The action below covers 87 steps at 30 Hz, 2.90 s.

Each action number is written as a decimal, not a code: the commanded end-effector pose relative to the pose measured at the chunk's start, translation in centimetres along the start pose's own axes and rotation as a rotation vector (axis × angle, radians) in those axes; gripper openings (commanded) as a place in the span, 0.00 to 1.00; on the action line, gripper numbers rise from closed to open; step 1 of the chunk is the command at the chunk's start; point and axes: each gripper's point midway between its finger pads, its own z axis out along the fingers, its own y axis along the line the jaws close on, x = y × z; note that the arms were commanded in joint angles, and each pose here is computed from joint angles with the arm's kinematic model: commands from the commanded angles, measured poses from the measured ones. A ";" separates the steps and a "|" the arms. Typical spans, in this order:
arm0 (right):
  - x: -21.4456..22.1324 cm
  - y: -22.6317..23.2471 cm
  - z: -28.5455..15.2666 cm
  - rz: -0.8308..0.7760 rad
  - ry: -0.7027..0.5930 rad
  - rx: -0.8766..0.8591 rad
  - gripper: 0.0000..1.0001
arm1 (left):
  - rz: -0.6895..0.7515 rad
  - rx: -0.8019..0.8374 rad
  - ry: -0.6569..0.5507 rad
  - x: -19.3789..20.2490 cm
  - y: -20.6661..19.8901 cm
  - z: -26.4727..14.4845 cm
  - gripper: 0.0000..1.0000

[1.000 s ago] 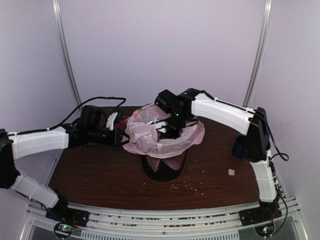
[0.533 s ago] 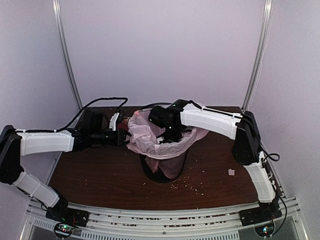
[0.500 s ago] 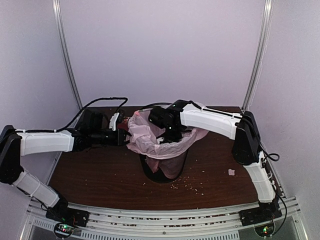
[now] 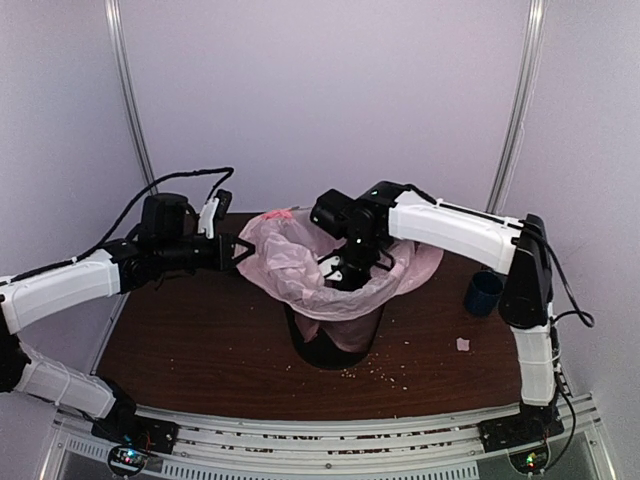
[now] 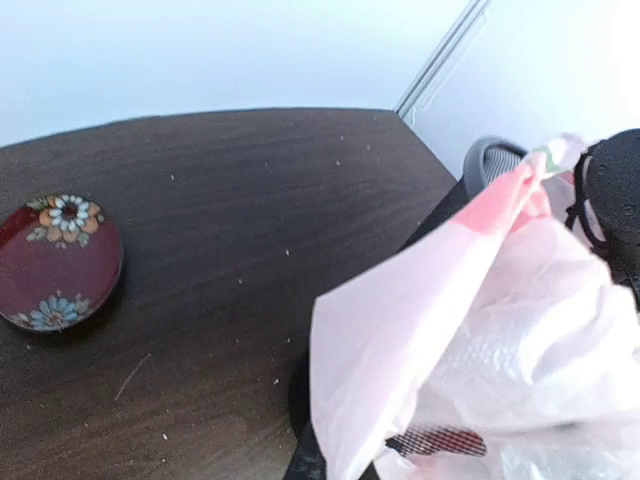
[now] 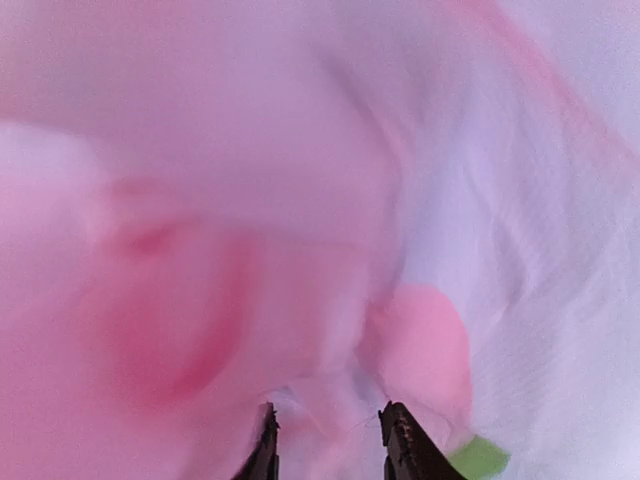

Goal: Put the trash bags into the trash bin
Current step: Spread open the bag body into the trash bin.

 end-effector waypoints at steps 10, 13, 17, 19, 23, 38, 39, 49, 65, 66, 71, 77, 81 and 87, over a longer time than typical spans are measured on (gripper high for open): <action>-1.3 0.1 -7.0 0.015 -0.203 0.054 0.43 | 0.049 -0.066 -0.041 -5.0 -0.6 -1.7 0.00; -0.2 1.1 -4.7 0.005 -0.140 0.003 0.43 | 0.051 -0.052 -0.057 -5.5 -1.1 -2.0 0.00; -0.3 2.7 -1.8 -0.020 -0.106 0.006 0.42 | 0.068 -0.038 -0.089 -6.4 -1.7 -2.5 0.00; -0.3 3.4 0.0 -0.044 -0.048 0.012 0.41 | 0.078 -0.046 -0.097 -6.6 -1.5 -2.4 0.00; -0.3 4.3 3.3 -0.051 0.030 -0.073 0.38 | 0.071 -0.045 -0.067 -5.9 -1.1 -1.4 0.00; -1.1 3.7 0.7 -0.021 -0.067 -0.017 0.44 | 0.051 -0.141 -0.024 -4.3 1.4 -0.2 0.00; -1.4 3.8 -0.3 -0.031 -0.097 -0.015 0.45 | 0.055 -0.159 -0.029 -4.5 1.6 -0.5 0.00; -2.5 1.9 -6.6 -0.007 -0.263 0.086 0.48 | 0.056 -0.202 -0.036 -4.5 2.1 -1.4 0.00; -2.8 1.9 -4.3 0.066 -0.272 0.005 0.41 | 0.220 0.048 -0.347 -15.5 -9.7 -12.8 0.60; -2.9 1.8 -4.3 0.069 -0.275 0.007 0.41 | 0.218 0.103 -0.318 -14.8 -10.7 -11.7 0.55; -3.0 1.7 -4.1 0.080 -0.286 0.014 0.41 | 0.244 0.230 -0.175 -10.2 -14.5 -4.7 0.46; -3.3 1.8 -5.2 0.085 -0.316 0.019 0.41 | 0.248 0.224 -0.057 -6.8 -14.3 0.7 0.34; -3.1 1.5 -6.2 0.089 -0.332 0.040 0.41 | 0.230 0.165 0.027 -3.7 -12.2 3.0 0.33; -2.9 -0.7 -9.7 0.136 -0.409 0.112 0.41 | 0.221 0.063 0.106 -0.9 -9.3 5.0 0.29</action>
